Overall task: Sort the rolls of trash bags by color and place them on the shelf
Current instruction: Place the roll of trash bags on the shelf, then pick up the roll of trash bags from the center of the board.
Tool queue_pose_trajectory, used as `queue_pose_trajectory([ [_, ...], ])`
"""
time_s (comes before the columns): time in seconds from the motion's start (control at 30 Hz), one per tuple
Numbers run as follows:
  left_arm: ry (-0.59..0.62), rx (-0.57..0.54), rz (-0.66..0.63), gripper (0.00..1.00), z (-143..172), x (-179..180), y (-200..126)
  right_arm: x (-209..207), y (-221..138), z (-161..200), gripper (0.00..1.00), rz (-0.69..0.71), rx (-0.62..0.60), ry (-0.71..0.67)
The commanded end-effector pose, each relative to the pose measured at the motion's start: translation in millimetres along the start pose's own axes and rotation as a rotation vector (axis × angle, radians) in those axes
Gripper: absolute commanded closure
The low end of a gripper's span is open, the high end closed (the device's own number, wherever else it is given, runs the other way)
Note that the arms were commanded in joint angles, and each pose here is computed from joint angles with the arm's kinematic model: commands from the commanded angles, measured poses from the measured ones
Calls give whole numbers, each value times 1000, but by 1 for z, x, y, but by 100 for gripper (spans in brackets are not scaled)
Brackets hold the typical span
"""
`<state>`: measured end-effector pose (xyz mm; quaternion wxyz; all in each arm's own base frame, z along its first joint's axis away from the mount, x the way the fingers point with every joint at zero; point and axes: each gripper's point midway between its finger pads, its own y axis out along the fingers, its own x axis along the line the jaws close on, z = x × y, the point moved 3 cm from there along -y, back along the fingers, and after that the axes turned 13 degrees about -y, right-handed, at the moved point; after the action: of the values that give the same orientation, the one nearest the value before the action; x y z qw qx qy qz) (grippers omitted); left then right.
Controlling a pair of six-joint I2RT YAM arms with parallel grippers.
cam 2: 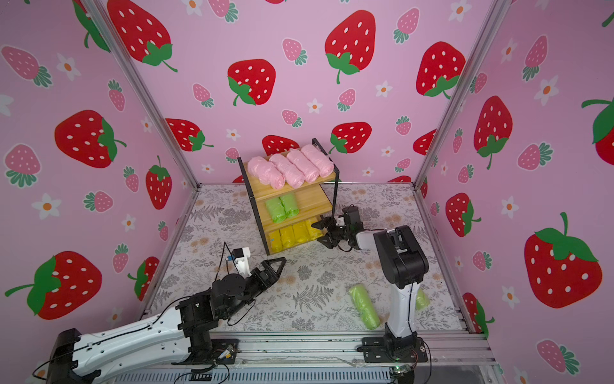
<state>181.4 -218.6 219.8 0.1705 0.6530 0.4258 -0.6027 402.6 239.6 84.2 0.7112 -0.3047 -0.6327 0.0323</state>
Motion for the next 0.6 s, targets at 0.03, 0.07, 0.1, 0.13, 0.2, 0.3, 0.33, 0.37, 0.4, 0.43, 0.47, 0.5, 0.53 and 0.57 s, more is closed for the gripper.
queue_pose_trajectory([
  [0.03,21,10,24,0,-1,-19,0,8,-27,-9,12,50,-12,-63],
  [0.07,21,14,24,0,0,-19,1,8,-28,-8,12,57,-1,-68],
  [0.1,21,19,21,0,1,-18,2,7,-29,-6,12,61,11,-69],
  [0.13,20,26,22,0,2,-19,2,7,-31,-5,13,64,13,-69],
  [0.2,24,37,21,0,4,-20,2,5,-36,-1,14,76,23,-74],
  [0.3,42,39,17,0,3,-23,-1,1,-50,11,15,142,48,-107],
  [0.33,47,40,16,0,2,-24,-2,0,-55,16,16,165,57,-125],
  [0.37,51,38,15,0,2,-24,-2,-1,-61,21,16,195,69,-145],
  [0.4,55,38,15,0,2,-24,-3,-4,-69,27,16,235,81,-166],
  [0.43,59,38,14,0,1,-24,-3,-7,-76,32,15,275,89,-184],
  [0.47,59,38,14,0,1,-24,-3,-11,-86,37,13,332,91,-205],
  [0.5,60,41,12,0,2,-23,-2,-15,-96,43,11,381,95,-230],
  [0.53,59,43,12,0,3,-22,-2,-18,-103,48,9,410,101,-251],
  [0.57,59,46,13,0,4,-22,-1,-21,-111,53,7,438,105,-270],
])
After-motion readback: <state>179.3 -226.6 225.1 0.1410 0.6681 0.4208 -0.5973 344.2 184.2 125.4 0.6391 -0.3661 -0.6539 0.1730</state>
